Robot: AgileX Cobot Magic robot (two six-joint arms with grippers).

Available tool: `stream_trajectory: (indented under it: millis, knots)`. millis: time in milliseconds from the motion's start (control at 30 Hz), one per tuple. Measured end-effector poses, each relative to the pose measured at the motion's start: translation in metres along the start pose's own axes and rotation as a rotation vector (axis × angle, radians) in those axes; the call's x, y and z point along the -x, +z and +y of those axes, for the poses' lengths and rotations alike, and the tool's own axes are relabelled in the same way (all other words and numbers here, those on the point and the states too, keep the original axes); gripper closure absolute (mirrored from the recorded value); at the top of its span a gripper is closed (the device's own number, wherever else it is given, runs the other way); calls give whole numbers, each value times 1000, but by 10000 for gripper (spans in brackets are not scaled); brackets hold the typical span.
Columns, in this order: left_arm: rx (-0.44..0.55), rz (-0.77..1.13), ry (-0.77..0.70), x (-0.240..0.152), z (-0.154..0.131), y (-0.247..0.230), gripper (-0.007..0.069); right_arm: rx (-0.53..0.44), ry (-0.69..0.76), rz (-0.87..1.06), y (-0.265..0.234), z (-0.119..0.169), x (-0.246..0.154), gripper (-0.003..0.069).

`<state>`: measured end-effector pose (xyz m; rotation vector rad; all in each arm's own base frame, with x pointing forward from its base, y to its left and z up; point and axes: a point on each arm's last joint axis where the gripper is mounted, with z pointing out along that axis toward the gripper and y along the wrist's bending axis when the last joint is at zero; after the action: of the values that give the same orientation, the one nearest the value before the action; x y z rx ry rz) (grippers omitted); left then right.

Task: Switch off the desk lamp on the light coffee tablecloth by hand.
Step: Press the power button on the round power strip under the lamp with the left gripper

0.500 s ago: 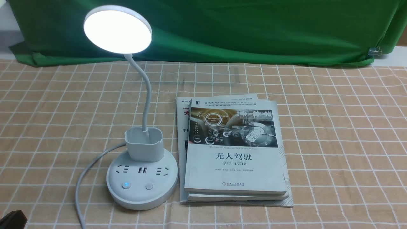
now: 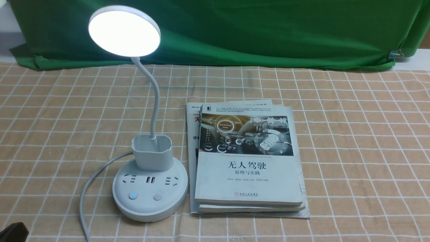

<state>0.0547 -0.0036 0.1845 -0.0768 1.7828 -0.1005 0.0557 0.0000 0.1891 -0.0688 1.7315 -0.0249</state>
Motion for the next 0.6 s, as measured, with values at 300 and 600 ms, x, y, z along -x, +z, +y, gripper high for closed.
stream_trajectory:
  millis: [300,600]
  knots:
    - [0,0,0,0,0,0,627,0,0,0,0,0,0,417]
    - [-18,-62,-87,6,-1,0,627,0,0,0,0,0,0,417]
